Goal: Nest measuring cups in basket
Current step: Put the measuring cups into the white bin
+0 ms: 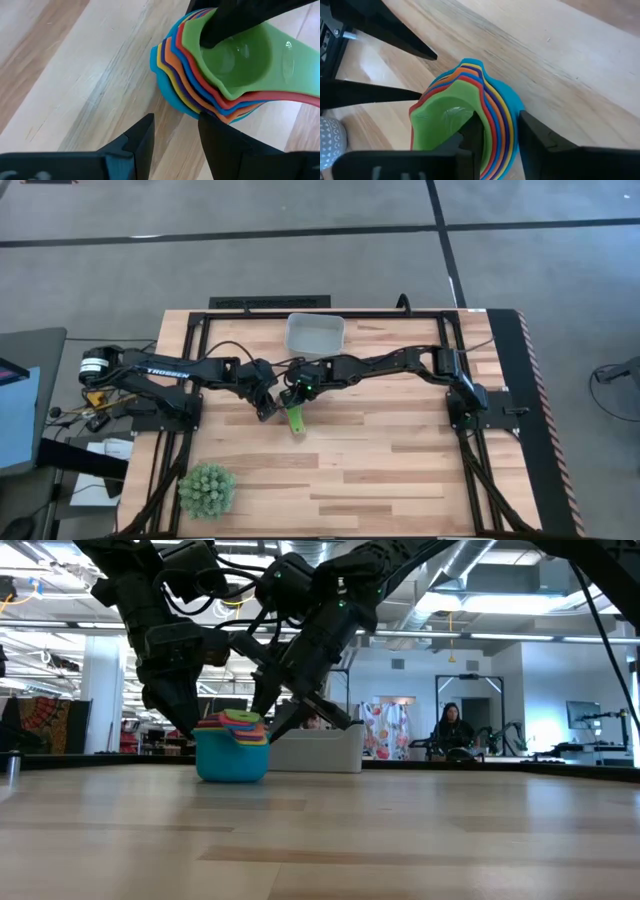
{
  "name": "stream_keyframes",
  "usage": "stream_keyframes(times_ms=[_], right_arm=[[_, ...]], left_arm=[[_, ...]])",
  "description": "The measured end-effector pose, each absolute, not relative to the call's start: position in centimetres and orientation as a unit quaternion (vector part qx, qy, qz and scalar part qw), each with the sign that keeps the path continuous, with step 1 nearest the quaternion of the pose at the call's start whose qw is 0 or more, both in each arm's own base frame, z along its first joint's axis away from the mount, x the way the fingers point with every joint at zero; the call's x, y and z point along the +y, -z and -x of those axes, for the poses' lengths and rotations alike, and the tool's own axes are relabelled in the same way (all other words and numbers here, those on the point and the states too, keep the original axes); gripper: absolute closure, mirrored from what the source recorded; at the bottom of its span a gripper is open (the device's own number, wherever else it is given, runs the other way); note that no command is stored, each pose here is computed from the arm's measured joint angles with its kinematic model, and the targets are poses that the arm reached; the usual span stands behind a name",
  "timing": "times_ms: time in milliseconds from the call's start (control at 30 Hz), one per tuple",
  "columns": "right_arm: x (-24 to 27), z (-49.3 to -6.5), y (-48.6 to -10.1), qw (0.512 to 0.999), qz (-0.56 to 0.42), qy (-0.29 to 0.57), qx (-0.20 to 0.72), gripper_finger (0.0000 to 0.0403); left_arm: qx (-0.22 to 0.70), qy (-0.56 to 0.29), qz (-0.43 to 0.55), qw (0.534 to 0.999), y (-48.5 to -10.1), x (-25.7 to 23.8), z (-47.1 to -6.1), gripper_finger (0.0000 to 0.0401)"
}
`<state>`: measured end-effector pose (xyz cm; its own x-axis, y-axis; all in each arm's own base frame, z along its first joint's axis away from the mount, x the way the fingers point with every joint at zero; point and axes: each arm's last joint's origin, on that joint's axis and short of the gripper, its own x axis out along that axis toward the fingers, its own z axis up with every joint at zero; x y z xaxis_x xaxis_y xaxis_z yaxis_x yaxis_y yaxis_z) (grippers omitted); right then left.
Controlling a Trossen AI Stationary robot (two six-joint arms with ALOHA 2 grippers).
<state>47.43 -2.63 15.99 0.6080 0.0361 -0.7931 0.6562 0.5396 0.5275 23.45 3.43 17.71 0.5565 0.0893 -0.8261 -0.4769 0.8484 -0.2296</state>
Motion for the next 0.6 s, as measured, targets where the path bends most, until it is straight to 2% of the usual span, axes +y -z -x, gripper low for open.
stream_keyframes(times_ms=[367, 600], right_arm=[[-2.8, -47.0, -16.7, 0.793, -0.413, 0.195, 0.403, 0.0298], [-3.2, -45.8, -19.1, 0.799, -0.394, 0.183, 0.415, 0.0299]], left_arm=[[0.460, -0.189, 0.218, 0.840, -18.9, 3.8, -23.0, 0.0260], [0.431, -0.194, 0.202, 0.858, -24.9, 4.6, -20.6, 0.0260]])
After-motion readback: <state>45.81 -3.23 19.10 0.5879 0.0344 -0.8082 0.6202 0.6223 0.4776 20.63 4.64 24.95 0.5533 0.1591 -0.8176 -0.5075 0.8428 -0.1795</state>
